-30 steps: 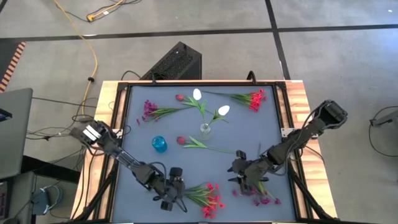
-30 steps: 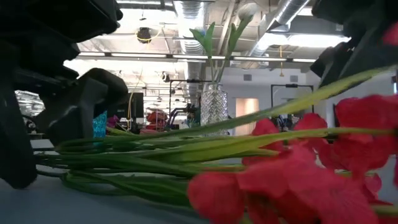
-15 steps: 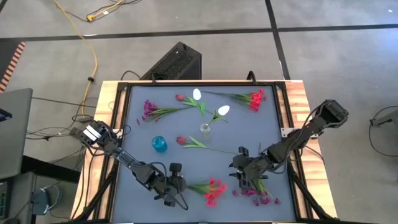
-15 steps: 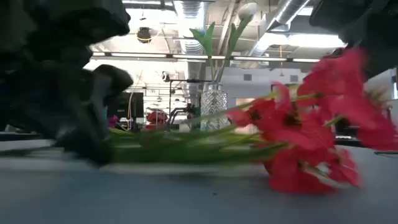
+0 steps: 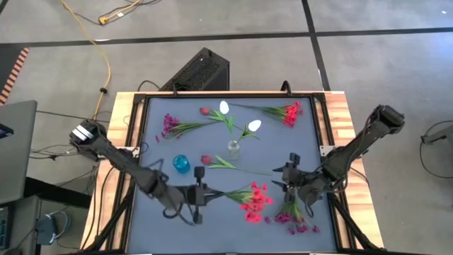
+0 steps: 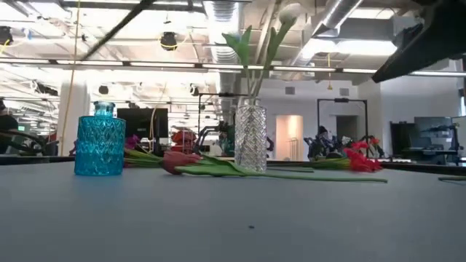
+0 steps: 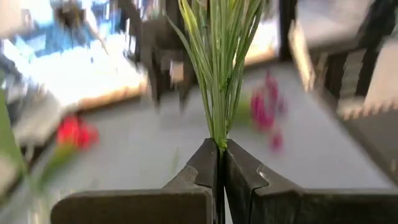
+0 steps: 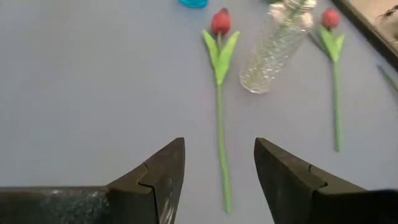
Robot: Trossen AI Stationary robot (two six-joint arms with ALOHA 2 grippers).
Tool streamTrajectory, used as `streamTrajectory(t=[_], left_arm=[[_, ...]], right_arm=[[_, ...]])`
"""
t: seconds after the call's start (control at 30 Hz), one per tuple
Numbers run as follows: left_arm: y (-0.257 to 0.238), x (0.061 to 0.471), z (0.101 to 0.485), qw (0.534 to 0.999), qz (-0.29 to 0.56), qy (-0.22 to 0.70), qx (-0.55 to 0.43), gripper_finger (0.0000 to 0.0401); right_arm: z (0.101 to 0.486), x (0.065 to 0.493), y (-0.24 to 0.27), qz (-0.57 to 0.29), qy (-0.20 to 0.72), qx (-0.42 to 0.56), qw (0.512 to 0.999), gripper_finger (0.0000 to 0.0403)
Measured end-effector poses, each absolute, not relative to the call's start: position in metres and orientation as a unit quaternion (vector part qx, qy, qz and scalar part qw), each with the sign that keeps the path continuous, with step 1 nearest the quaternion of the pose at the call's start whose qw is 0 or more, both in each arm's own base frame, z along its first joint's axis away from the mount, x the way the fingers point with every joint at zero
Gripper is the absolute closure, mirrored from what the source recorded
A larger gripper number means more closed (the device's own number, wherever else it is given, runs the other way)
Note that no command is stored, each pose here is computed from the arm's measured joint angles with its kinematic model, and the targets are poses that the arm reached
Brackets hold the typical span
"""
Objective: Sort flowers into vase by color
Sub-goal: Put the bottom red flowers into the transparent vase
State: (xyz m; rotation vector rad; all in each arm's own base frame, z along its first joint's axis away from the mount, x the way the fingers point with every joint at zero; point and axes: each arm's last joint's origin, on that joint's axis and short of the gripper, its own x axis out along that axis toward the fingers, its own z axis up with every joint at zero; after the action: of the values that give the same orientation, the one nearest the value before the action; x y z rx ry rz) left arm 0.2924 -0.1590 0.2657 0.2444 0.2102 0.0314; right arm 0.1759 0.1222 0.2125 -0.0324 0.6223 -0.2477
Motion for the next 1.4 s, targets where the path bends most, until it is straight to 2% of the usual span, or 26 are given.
streamTrajectory(t=[0.13,0.37,0.7,0.87,1.1,1.23,1.4], left_arm=[[-0.124,0.308,0.291,0.994,-0.016,0.019,0.11,0.0401],[-0.058,0.327,0.314,0.988,-0.07,-0.101,0.092,0.0401],[-0.001,0.306,0.296,0.967,-0.06,-0.234,0.082,0.0401],[-0.001,0.292,0.287,0.957,-0.072,-0.276,0.047,0.0401],[-0.035,0.294,0.289,0.954,-0.118,-0.269,0.054,0.0401],[-0.05,0.298,0.29,0.957,-0.127,-0.245,0.088,0.0401],[-0.054,0.3,0.291,0.959,-0.134,-0.233,0.089,0.0401]], right_arm=[[0.198,0.168,0.115,-0.126,0.301,-0.015,0.945,0.0185],[0.181,0.163,0.11,-0.117,0.271,0.017,0.955,0.0185],[0.183,0.165,0.111,-0.13,0.229,0.028,0.964,0.0185],[0.207,0.178,0.119,-0.09,0.133,-0.015,0.987,0.0185],[0.247,0.196,0.112,-0.018,-0.033,-0.057,0.998,0.0185],[0.243,0.22,0.099,0.017,-0.079,-0.067,0.995,0.0185],[0.226,0.251,0.087,-0.015,-0.1,-0.067,0.993,0.0185]])
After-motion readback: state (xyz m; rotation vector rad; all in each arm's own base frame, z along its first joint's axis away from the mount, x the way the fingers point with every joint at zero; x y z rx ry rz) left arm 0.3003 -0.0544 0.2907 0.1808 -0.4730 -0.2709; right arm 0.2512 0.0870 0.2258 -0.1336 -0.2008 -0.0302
